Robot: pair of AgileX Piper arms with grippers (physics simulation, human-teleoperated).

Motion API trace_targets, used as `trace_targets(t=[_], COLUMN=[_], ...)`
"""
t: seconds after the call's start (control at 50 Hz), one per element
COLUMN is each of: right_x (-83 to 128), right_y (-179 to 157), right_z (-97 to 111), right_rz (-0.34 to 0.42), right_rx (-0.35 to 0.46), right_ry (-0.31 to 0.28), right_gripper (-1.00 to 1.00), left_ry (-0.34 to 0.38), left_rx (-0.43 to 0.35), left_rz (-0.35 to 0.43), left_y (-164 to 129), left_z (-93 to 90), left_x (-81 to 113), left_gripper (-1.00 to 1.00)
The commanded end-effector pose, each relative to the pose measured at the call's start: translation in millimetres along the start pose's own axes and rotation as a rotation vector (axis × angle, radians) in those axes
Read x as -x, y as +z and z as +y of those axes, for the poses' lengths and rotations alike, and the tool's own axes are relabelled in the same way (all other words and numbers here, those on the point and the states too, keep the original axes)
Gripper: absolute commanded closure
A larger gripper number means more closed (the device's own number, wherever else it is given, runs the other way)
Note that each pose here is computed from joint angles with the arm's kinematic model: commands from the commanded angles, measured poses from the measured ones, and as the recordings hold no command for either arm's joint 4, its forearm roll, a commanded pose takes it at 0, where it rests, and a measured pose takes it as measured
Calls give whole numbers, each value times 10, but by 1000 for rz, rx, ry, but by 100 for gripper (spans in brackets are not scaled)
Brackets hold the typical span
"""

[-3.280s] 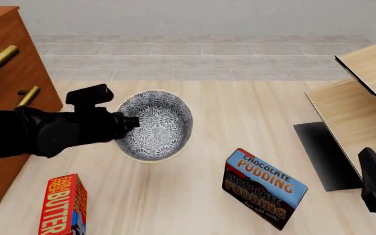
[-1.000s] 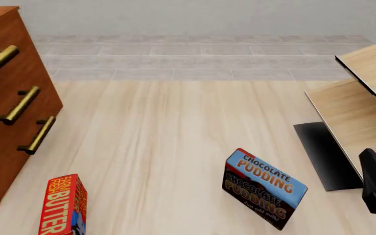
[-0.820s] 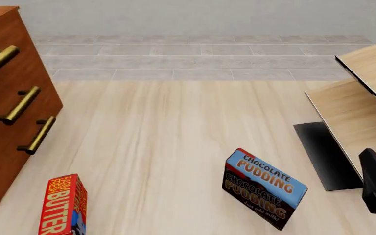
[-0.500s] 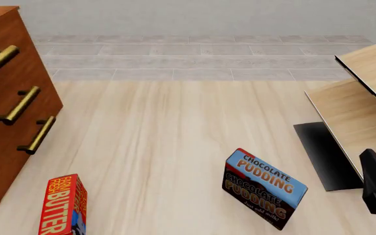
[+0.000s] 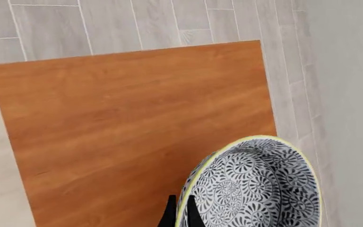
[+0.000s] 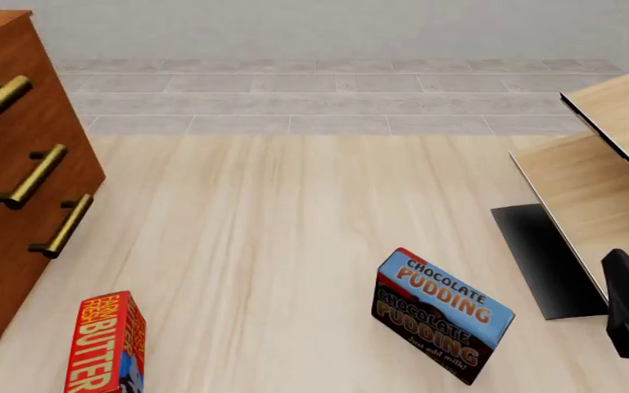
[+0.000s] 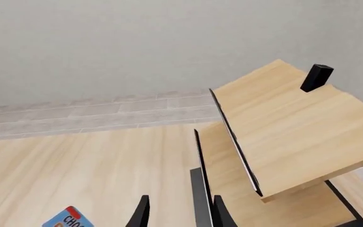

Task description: Close the top drawer of the cabinet and put the bowl on top of it.

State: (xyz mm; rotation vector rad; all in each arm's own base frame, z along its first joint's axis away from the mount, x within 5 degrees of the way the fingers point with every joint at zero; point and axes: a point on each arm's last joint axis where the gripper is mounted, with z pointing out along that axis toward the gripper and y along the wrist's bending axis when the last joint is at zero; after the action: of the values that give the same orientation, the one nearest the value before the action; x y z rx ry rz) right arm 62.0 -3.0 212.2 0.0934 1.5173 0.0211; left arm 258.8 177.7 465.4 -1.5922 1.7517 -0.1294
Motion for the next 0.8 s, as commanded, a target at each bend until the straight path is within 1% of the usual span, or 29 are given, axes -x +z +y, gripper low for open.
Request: trace_targets(t=[0.02, 0.2, 0.46, 0.64, 0.78, 0.8], right_x=[1, 0, 0, -1, 0, 0], right_y=[3, 6, 3, -4, -3, -2], right_z=[0, 0, 0, 0, 0, 0], right_rz=[0, 1, 1, -1, -1, -1], right_rx=[0, 0, 0, 0, 1, 1], right_ry=[-2, -1, -1, -1, 1, 1], right_gripper=[-100, -100, -100, -100, -100, -100], left_ry=[-17, -22, -22, -24, -23, -21], left_rx=[21, 44, 51, 66, 57, 42], left_rz=[14, 21, 15, 9, -8, -11], left_y=[105, 191, 199, 205, 147, 120], left_z=[17, 54, 83, 143, 152, 105], left_x=[11, 38, 73, 115, 152, 138], left_gripper=[100, 100, 100, 100, 100, 100])
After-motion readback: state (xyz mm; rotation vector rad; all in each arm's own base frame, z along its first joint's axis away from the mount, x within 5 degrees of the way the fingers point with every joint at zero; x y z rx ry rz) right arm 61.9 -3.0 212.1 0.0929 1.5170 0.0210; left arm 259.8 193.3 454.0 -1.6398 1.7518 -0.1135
